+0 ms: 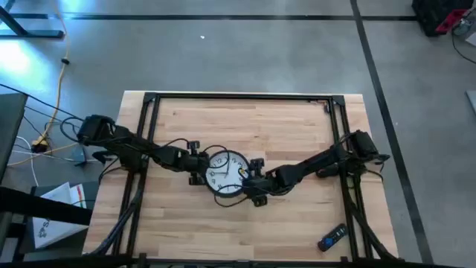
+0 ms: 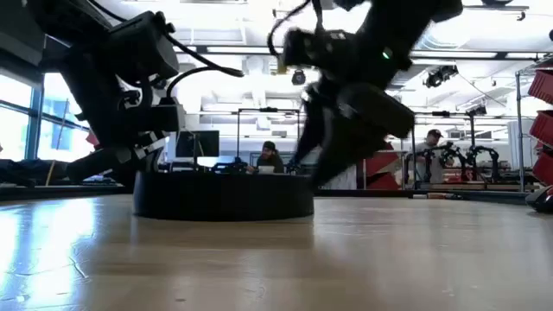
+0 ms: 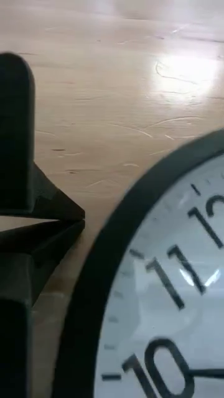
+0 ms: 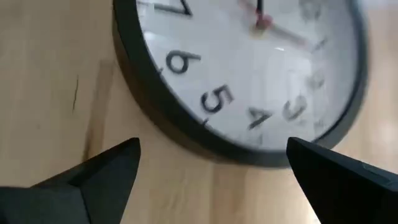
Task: Insert battery
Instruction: Insert the yellow battery into the white-black wall clock
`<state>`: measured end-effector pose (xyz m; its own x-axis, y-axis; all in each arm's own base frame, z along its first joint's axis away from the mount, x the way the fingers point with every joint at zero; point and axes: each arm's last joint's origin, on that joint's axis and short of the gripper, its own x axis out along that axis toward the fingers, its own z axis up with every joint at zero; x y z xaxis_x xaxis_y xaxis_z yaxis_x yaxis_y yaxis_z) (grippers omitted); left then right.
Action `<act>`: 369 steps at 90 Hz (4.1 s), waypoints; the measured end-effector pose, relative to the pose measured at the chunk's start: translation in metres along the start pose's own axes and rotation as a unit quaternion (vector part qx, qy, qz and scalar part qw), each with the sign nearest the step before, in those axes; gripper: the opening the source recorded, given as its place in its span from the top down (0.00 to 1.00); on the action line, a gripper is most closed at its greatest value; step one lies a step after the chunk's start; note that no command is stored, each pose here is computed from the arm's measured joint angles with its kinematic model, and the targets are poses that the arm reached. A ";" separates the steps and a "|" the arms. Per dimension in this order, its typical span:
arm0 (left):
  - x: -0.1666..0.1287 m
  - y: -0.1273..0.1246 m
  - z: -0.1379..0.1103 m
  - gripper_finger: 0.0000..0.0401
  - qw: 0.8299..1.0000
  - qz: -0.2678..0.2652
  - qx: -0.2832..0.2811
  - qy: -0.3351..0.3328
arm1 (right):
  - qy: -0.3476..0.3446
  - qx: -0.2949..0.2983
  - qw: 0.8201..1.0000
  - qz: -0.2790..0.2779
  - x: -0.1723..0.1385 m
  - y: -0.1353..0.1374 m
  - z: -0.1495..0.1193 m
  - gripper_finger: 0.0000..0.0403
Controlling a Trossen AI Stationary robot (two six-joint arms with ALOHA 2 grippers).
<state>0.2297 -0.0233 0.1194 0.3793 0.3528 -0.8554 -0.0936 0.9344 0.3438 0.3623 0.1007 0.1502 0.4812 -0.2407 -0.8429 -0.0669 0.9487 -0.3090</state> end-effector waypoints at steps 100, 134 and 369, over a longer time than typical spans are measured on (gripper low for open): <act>-0.017 -0.010 -0.014 1.00 0.998 -0.058 -0.026 -0.002 | -0.201 0.249 0.945 0.069 0.040 -0.012 -0.037 0.07; -0.022 -0.010 -0.009 1.00 0.997 -0.052 -0.039 -0.039 | -0.192 0.301 0.929 0.099 0.043 -0.010 -0.047 0.07; -0.024 -0.011 -0.012 1.00 0.998 -0.030 -0.056 -0.027 | -0.197 0.223 0.954 0.045 -0.008 -0.005 -0.053 0.07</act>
<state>0.2108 -0.0412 0.1311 0.4360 0.2957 -0.8500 -0.1702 0.9545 0.2448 0.3129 0.0874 0.1350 0.7873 -0.1425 -0.5998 0.2130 0.9759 0.0478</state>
